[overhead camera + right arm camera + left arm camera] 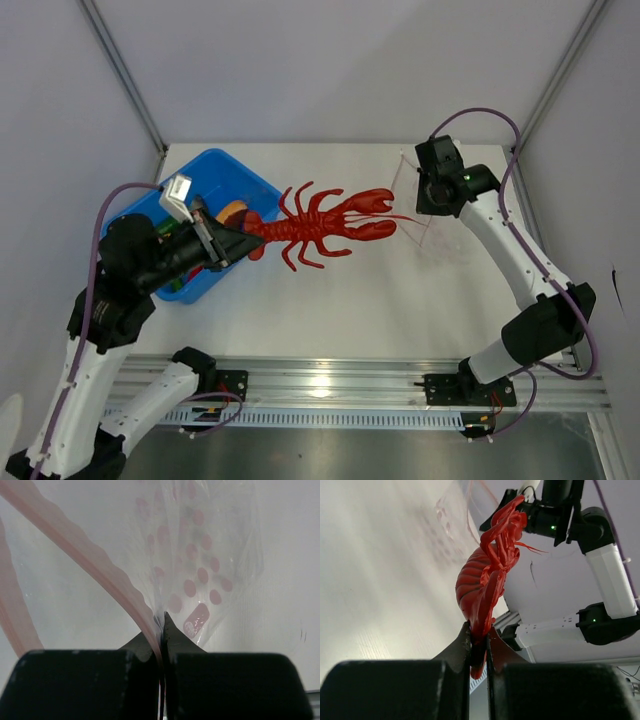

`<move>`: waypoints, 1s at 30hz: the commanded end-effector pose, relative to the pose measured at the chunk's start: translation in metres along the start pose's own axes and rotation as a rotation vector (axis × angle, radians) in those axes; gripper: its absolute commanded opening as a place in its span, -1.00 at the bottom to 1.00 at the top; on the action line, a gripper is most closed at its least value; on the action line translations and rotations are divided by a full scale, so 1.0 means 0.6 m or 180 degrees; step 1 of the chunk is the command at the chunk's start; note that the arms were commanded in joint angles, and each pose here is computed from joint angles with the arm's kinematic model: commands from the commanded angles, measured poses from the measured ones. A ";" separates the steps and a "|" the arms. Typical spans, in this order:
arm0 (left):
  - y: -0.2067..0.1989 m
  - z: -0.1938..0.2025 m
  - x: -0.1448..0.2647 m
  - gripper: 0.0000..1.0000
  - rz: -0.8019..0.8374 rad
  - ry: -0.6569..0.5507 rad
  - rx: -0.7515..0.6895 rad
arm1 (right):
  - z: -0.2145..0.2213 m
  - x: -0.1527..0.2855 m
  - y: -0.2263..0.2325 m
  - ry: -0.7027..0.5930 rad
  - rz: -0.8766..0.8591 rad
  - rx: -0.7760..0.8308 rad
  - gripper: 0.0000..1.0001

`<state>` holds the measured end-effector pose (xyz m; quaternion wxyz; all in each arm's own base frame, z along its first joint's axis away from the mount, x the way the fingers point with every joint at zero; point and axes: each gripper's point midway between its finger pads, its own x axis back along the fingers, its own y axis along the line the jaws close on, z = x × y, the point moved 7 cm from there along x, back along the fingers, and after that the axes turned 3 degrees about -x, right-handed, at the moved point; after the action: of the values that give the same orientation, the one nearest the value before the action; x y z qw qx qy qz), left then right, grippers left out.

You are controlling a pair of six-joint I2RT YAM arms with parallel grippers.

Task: Place the food in the zip-top bag and seal the zipper
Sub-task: Place the fake lobster in the zipper food storage bag.

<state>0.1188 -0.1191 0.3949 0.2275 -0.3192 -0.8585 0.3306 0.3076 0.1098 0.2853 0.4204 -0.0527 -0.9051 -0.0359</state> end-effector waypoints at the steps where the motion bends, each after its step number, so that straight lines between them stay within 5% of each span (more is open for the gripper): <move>1: -0.014 -0.017 -0.013 -0.99 -0.0171 -0.0081 0.0119 | -0.015 0.023 0.001 -0.0376 0.0097 -0.0175 -1.00; 18: -0.027 -0.004 -0.086 -0.99 -0.0340 0.0204 0.0132 | 0.020 0.052 0.014 -0.0620 -0.0041 -0.0001 -1.00; 30: -0.046 -0.012 -0.062 -0.99 -0.0303 0.0092 0.0174 | 0.038 0.041 0.008 -0.0689 0.0183 0.0080 -1.00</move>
<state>0.1472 -0.1626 0.3760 0.3189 -0.2518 -0.8619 0.3035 0.2744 0.1231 0.2783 0.3591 -0.0598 -0.9314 0.0006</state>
